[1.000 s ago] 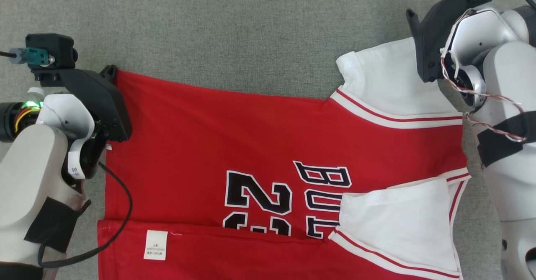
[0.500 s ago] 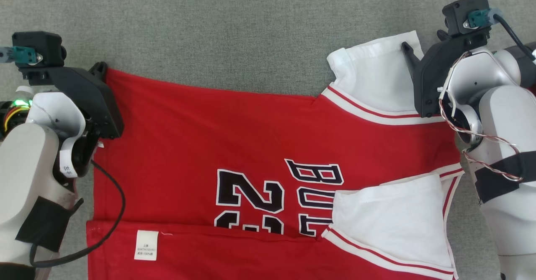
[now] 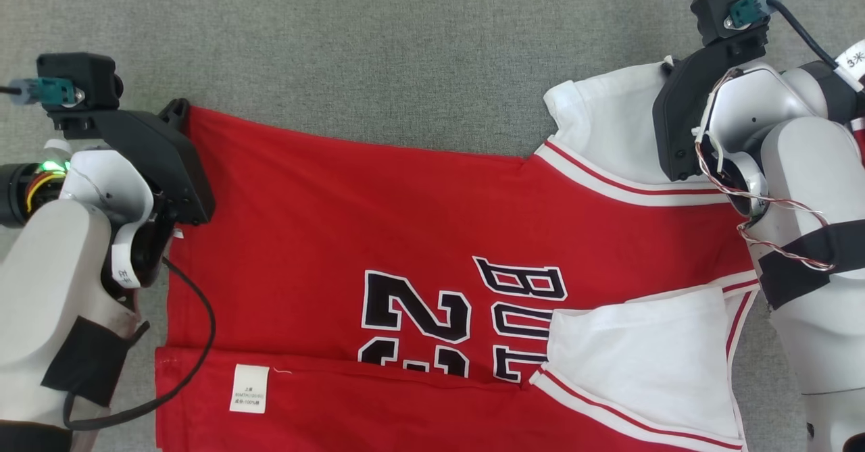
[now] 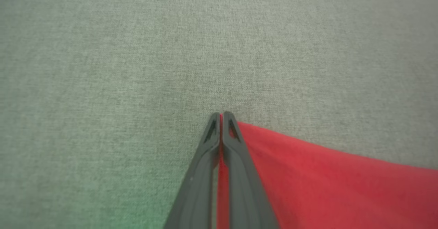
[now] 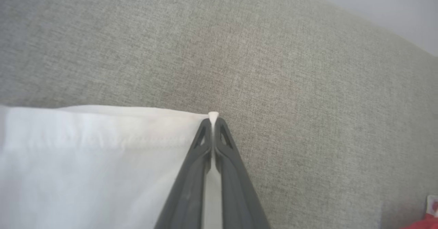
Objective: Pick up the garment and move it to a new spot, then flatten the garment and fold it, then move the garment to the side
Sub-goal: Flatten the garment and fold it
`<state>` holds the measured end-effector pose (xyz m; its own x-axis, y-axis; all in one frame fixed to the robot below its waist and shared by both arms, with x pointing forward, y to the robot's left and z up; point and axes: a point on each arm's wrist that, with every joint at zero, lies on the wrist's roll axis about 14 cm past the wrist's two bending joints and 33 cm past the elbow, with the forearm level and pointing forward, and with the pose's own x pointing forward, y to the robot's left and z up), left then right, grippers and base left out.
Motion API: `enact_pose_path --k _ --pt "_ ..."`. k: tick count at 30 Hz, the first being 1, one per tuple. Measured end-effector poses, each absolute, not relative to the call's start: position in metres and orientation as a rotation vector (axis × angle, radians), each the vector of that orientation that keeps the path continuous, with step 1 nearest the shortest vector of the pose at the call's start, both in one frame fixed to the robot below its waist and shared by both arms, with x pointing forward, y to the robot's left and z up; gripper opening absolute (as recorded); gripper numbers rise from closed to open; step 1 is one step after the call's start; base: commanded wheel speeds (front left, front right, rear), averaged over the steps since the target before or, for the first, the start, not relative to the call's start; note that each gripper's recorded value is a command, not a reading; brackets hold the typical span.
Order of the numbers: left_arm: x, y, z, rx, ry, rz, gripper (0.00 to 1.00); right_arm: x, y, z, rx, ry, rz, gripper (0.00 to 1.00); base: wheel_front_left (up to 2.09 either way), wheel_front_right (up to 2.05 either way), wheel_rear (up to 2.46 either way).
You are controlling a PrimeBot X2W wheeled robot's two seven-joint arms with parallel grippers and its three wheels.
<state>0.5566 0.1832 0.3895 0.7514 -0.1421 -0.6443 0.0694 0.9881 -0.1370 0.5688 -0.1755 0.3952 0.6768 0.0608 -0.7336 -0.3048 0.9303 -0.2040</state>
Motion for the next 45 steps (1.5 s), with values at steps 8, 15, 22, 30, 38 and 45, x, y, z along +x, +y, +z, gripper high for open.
enact_pose_path --k 8,15,22,30,38,45 --pt "0.556 0.179 0.403 -0.122 0.615 -0.114 0.0 0.578 -0.186 0.419 -0.318 0.672 0.177 0.0 0.0 0.0 0.0" --pt "0.556 0.18 0.427 -0.131 0.462 -0.104 0.0 0.588 -0.187 0.451 -0.298 0.506 0.159 0.0 0.0 0.0 0.0" --pt "0.544 0.18 0.442 -0.148 0.364 -0.102 0.0 0.587 -0.189 0.476 -0.29 0.391 0.143 0.0 0.0 0.0 0.0" --pt "0.519 0.176 0.46 -0.159 0.25 -0.121 0.0 0.56 -0.174 0.479 -0.265 0.386 0.198 0.0 0.0 0.0 0.0" --pt "0.486 0.178 0.469 -0.137 0.175 -0.11 0.0 0.506 -0.174 0.486 -0.232 0.489 0.263 0.0 0.0 0.0 0.0" --pt "0.457 0.176 0.445 -0.128 0.24 -0.108 0.0 0.446 -0.167 0.49 -0.189 0.597 0.331 0.0 0.0 0.0 0.0"
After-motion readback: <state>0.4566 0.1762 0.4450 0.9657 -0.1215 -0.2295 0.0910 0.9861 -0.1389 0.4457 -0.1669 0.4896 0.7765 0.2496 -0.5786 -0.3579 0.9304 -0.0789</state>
